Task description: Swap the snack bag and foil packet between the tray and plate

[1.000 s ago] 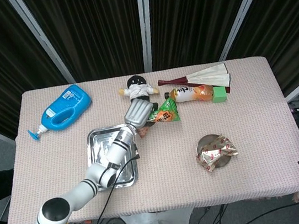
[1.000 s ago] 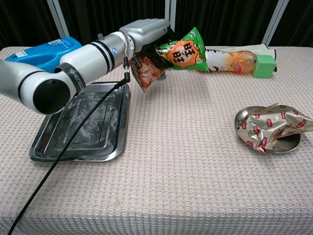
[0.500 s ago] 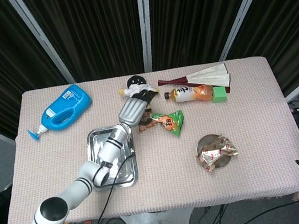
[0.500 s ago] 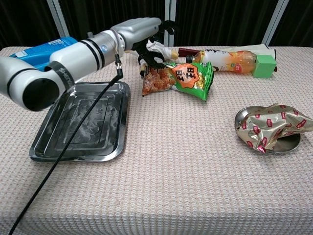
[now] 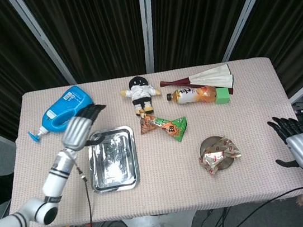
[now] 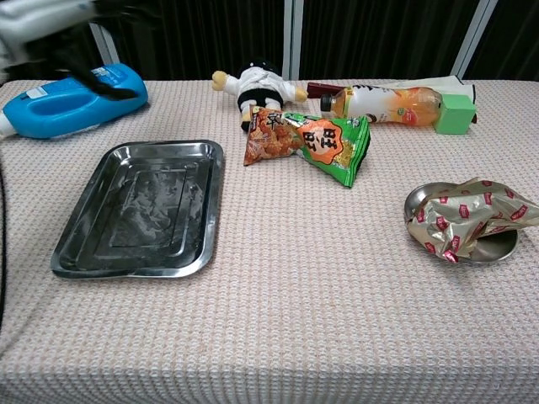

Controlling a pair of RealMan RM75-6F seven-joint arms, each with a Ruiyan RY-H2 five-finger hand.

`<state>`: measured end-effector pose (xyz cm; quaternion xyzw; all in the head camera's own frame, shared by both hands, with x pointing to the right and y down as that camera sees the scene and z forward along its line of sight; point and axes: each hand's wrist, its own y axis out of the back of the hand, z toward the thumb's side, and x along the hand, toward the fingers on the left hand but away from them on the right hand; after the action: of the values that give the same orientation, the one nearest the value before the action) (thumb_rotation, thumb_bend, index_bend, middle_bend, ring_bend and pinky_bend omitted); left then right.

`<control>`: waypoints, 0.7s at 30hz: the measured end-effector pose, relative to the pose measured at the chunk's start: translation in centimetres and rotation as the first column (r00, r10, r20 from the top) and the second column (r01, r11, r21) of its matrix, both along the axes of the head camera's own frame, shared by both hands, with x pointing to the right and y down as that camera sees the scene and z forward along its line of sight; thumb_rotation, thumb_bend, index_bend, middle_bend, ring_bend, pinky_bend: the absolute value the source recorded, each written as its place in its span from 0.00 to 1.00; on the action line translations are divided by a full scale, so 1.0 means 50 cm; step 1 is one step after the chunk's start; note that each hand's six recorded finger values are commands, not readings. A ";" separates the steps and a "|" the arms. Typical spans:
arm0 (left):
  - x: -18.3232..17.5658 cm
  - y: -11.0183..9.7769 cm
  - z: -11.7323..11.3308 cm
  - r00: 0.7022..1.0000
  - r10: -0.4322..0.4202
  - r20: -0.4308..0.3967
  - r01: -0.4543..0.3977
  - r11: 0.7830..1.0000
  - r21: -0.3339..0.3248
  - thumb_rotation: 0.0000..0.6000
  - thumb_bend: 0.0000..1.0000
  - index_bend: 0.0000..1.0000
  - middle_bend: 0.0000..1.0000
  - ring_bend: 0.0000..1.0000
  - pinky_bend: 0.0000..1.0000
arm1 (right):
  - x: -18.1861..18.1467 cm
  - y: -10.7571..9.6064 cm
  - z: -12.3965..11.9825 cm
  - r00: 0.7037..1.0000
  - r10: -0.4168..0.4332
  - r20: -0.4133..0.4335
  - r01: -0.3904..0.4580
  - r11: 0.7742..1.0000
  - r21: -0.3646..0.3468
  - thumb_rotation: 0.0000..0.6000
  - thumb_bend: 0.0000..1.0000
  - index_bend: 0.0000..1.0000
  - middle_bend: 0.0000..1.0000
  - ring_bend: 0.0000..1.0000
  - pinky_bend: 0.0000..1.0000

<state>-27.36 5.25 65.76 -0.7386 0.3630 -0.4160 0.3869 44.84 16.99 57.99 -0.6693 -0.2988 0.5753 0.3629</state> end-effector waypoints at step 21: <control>-0.321 0.266 -0.083 0.909 -0.374 0.182 0.376 0.926 0.027 1.00 0.19 0.16 0.19 0.08 0.20 | -0.232 -0.040 0.183 0.949 -0.305 0.079 0.314 0.936 -0.157 1.00 0.00 0.00 0.12 0.00 0.00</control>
<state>-43.43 18.54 61.61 -0.6152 0.4588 -0.5507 0.3284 33.22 15.00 67.15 -0.7512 -0.1501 0.5160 0.3832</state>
